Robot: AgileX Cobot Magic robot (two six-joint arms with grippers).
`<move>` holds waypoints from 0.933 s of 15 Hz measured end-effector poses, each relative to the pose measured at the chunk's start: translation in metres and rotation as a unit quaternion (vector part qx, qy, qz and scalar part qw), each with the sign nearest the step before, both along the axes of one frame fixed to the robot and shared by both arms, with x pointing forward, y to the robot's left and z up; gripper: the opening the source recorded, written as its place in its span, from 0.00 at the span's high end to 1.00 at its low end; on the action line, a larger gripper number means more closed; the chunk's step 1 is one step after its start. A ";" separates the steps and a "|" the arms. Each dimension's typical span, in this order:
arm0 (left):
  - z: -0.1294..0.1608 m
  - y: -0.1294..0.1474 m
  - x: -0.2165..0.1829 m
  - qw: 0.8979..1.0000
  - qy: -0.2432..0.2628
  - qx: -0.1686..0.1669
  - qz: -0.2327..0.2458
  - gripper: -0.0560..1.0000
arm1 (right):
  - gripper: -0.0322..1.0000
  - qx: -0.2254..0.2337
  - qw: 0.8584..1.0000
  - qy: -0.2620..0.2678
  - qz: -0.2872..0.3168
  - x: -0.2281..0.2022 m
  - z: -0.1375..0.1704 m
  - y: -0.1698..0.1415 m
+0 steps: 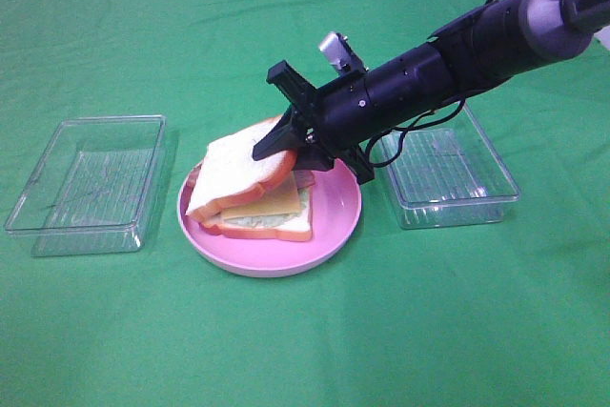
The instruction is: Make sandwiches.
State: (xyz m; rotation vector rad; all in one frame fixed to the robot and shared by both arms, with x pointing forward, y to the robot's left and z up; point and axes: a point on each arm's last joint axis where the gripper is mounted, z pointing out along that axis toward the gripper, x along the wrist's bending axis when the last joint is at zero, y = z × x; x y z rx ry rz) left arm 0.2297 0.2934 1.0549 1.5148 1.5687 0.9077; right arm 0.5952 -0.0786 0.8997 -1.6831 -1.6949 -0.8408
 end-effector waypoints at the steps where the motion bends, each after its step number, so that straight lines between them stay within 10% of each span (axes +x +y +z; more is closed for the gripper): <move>1: 0.000 0.000 0.000 1.000 0.000 0.000 0.000 0.02 | 0.62 -0.004 1.000 -0.001 0.004 0.000 -0.001 0.000; 9: 0.000 0.000 0.000 1.000 0.000 0.000 0.000 0.02 | 0.21 -0.132 0.990 -0.021 0.050 0.001 0.033 -0.015; 14: 0.000 0.000 0.000 1.000 0.000 0.000 0.000 0.02 | 0.17 -0.322 0.943 -0.075 0.032 -0.006 0.104 -0.054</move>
